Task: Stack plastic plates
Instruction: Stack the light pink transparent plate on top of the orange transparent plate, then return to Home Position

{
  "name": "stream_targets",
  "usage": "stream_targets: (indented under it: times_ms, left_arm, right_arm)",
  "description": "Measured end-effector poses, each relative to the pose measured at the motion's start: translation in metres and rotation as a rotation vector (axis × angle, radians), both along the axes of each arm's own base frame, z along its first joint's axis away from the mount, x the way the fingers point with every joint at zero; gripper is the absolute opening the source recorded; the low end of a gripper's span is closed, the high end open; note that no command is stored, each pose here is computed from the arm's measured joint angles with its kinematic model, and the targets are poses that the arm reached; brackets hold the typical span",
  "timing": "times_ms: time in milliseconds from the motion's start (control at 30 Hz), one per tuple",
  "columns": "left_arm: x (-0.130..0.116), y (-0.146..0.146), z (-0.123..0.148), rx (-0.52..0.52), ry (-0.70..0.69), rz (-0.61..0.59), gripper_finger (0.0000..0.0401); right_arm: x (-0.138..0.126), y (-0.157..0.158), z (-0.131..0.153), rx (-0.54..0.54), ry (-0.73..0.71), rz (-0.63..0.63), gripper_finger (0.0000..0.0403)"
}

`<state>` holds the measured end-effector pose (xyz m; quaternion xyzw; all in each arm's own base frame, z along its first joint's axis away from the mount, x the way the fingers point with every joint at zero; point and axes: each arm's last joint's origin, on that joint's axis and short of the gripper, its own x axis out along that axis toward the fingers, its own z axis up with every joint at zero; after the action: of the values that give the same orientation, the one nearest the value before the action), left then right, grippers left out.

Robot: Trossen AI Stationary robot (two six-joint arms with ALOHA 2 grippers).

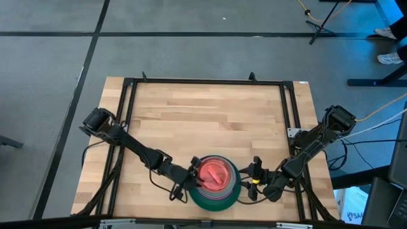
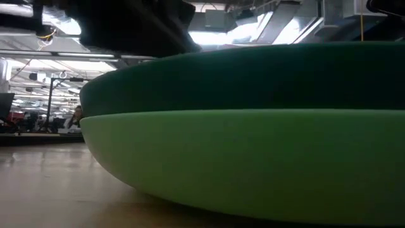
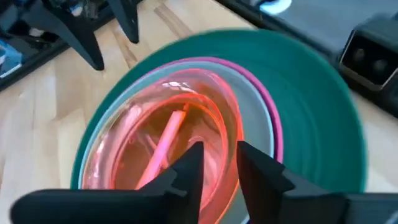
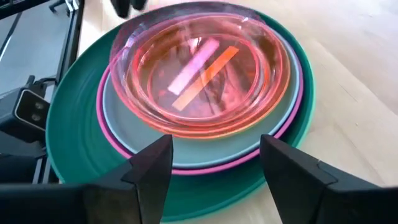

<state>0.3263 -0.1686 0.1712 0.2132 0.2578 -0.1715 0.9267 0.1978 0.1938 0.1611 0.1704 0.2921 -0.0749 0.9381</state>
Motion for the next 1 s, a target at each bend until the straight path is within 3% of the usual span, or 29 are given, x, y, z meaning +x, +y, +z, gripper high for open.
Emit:
stream_targets:
  times_ms: [133, 367, 567, 733, 1000]
  left_arm:
    - [-0.008, -0.003, 0.016, -0.063, -0.006, 0.019, 0.0099]
    - [-0.028, -0.01, 0.037, -0.086, 0.022, -0.005, 0.01]
    - [-0.042, -0.008, 0.047, -0.09, -0.002, -0.028, 0.01]
    - [-0.053, 0.021, 0.035, -0.097, -0.003, 0.042, 0.01]
    - [-0.088, 0.085, 0.02, -0.164, -0.134, 0.213, 0.01]
  right_arm:
    - [0.0, 0.0, 0.0, 0.001, -0.006, -0.003, 0.0231]
    - [0.007, -0.003, 0.005, -0.018, -0.022, -0.019, 0.0231]
    - [0.023, -0.017, 0.011, -0.128, -0.014, 0.001, 0.0231]
    - [0.035, -0.046, 0.02, -0.155, 0.049, 0.009, 0.0231]
    - [0.044, -0.101, 0.043, -0.238, 0.11, 0.069, 0.022]
